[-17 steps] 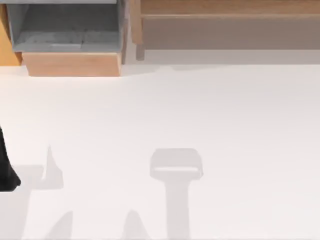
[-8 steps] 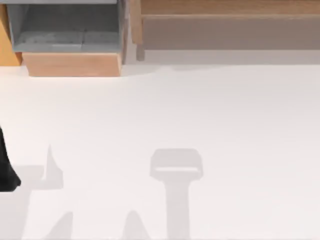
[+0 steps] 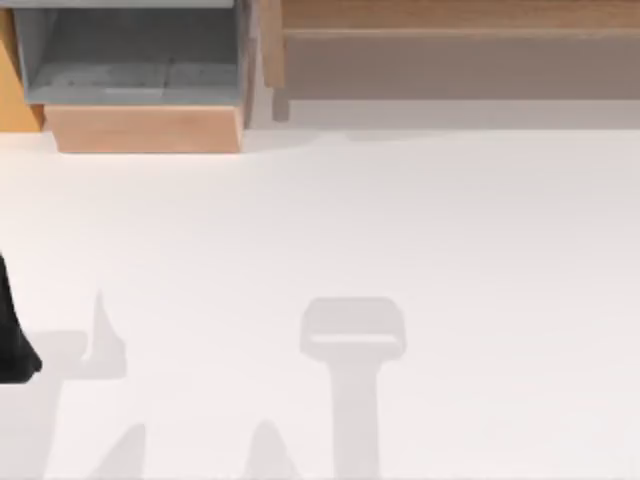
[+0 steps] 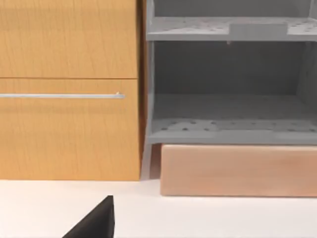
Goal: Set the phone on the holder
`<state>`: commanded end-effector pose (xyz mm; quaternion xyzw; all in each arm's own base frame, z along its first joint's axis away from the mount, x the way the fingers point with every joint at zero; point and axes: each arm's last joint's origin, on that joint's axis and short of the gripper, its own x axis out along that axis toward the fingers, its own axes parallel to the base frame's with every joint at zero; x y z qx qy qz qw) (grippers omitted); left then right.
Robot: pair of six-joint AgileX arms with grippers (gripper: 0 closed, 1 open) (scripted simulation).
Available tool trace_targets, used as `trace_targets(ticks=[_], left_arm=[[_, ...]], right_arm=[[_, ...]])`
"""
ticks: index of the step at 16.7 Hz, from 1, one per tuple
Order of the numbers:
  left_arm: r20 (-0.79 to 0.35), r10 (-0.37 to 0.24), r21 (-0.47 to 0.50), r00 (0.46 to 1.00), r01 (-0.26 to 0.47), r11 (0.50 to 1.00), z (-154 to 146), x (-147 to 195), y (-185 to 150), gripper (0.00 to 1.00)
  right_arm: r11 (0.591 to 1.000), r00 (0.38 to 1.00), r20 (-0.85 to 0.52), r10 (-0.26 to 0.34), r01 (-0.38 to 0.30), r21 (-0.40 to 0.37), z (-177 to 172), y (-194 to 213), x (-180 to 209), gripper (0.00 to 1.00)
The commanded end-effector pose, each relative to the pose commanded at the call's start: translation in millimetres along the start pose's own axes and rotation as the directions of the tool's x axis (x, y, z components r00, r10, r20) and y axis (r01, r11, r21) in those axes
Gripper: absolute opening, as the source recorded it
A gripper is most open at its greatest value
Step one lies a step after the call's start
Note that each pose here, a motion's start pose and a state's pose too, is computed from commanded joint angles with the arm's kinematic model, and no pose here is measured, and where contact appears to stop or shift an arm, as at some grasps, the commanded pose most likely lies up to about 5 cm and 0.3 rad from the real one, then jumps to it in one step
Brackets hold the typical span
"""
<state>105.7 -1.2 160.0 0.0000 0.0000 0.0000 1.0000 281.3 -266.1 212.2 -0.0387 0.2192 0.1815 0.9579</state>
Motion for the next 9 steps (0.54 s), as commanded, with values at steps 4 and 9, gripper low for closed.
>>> trace_targets(ticks=[4, 9], left_arm=[[0.0, 0.0, 0.0, 1.0, 0.0, 1.0, 0.0, 0.0, 0.0, 1.0], [0.0, 0.0, 0.0, 1.0, 0.0, 1.0, 0.0, 0.0, 0.0, 1.0]], right_arm=[[1.0, 1.0, 0.0, 0.0, 0.0, 0.0, 0.0, 0.0, 0.0, 1.0], [1.0, 1.0, 0.0, 0.0, 0.0, 0.0, 0.0, 0.0, 0.0, 1.0]])
